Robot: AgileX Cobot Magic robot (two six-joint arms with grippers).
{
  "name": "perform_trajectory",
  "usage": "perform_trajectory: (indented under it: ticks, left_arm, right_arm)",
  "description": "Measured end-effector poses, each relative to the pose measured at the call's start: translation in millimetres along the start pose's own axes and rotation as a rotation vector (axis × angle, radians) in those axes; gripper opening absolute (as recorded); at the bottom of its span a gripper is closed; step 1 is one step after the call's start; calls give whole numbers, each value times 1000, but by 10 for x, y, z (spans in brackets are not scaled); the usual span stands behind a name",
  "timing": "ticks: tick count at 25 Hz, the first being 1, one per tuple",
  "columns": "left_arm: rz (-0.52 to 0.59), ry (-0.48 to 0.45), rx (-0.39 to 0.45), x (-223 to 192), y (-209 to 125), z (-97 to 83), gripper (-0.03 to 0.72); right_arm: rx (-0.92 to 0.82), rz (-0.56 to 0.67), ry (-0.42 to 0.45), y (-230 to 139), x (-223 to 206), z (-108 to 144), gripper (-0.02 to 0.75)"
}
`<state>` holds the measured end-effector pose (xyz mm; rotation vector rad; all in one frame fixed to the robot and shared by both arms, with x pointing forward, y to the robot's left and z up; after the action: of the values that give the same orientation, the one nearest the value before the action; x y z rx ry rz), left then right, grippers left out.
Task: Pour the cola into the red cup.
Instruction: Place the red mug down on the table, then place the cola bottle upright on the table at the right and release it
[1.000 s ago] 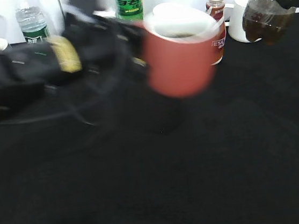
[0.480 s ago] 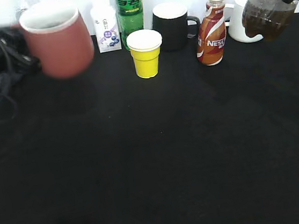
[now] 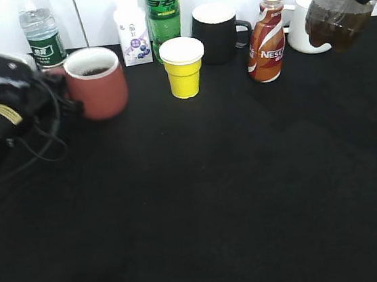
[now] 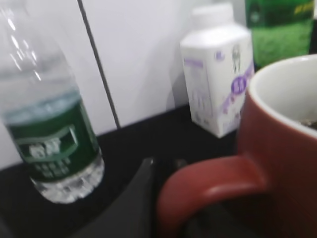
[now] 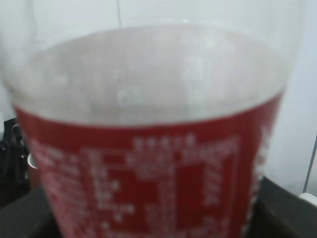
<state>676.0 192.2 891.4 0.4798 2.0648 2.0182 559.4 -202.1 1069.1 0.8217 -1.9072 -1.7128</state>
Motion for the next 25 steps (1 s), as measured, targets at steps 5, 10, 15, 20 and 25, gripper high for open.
perform_trajectory:
  ticks: [5, 10, 15, 20, 25]
  left_arm:
    - [6, 11, 29, -24, -177, 25, 64]
    - [-12, 33, 49, 4, -167, 53, 265]
    - [-16, 42, 64, 179, -138, 30, 272]
    - [28, 51, 75, 579, -63, -48, 272]
    - [11, -19, 61, 1095, 364, -300, 272]
  right_arm:
    - [0, 0, 0, 0, 0, 0, 493]
    - [0, 0, -1, 1, 0, -1, 493]
    - [-1, 1, -2, -1, 0, -4, 493]
    - [-3, 7, -35, -10, 1, -53, 493]
    - [93, 94, -191, -342, -53, -363, 493]
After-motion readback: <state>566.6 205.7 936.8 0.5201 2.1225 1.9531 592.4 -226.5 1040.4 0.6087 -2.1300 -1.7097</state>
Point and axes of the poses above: a point on each arm's last joint axis where the gripper is mounted, x pointing back along that axis away from the gripper, z along the wrist's bending axis when the last joint is at zero, y = z × x, the point moved 6 cm from there along -x, pointing out along that axis toward the gripper, and after that the axes turned 11 degrees about x, right-handed, at the moved point
